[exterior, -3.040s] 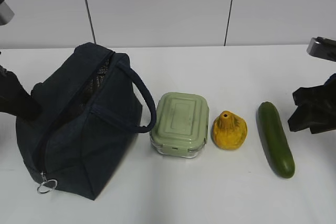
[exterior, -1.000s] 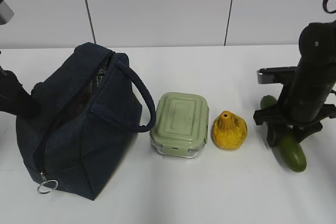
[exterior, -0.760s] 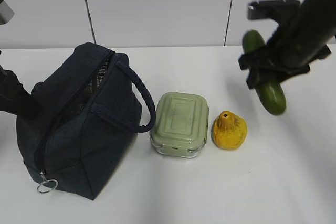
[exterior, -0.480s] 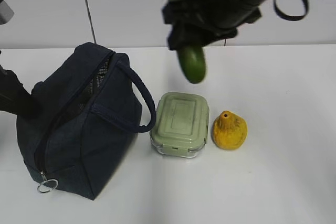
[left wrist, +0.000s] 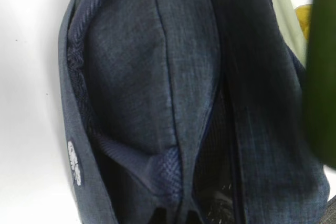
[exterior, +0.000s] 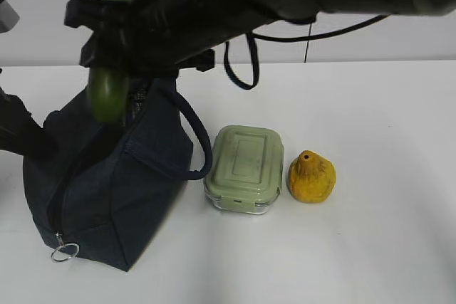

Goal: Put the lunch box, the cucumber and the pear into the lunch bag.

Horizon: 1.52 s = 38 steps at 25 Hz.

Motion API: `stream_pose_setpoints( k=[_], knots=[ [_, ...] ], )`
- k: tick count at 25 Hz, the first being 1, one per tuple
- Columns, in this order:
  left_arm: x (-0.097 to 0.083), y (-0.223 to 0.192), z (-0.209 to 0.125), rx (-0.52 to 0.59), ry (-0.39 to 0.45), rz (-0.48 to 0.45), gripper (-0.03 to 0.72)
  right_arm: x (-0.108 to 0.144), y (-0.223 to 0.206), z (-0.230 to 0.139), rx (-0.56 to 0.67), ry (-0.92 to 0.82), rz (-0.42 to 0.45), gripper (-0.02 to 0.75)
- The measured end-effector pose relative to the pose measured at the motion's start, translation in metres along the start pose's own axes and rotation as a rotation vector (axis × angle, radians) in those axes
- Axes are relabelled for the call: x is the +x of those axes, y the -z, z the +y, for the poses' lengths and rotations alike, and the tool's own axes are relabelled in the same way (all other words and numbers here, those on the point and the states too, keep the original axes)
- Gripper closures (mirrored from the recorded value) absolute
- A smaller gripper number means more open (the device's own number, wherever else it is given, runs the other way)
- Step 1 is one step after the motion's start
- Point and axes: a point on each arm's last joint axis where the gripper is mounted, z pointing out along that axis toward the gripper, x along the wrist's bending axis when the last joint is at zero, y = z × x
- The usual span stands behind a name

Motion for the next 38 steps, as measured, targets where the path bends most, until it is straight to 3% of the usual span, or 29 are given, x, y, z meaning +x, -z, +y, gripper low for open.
stream_pose_setpoints(
  k=[5, 10, 23, 28, 35, 38],
  knots=[
    [0.000, 0.000, 0.000, 0.001, 0.000, -0.001, 0.685, 0.004, -0.025, -0.016, -0.007, -0.003, 0.004, 0.382],
    [0.000, 0.000, 0.000, 0.002, 0.000, -0.001, 0.685, -0.011, -0.043, -0.034, 0.109, 0.073, -0.054, 0.383],
    [0.000, 0.000, 0.000, 0.000, 0.002, -0.004, 0.685, -0.026, -0.038, -0.050, 0.287, 0.098, -0.213, 0.384],
    [-0.001, 0.000, 0.000, -0.002, 0.004, -0.006, 0.685, -0.028, -0.037, -0.052, 0.314, 0.094, -0.238, 0.379],
    [-0.001, 0.000, 0.000, -0.003, 0.004, -0.006, 0.685, -0.028, -0.035, -0.053, 0.334, 0.097, -0.247, 0.196],
    [-0.001, 0.000, 0.000, -0.003, 0.004, -0.006, 0.685, -0.023, -0.034, -0.046, 0.322, 0.113, -0.234, 0.163]
  ],
)
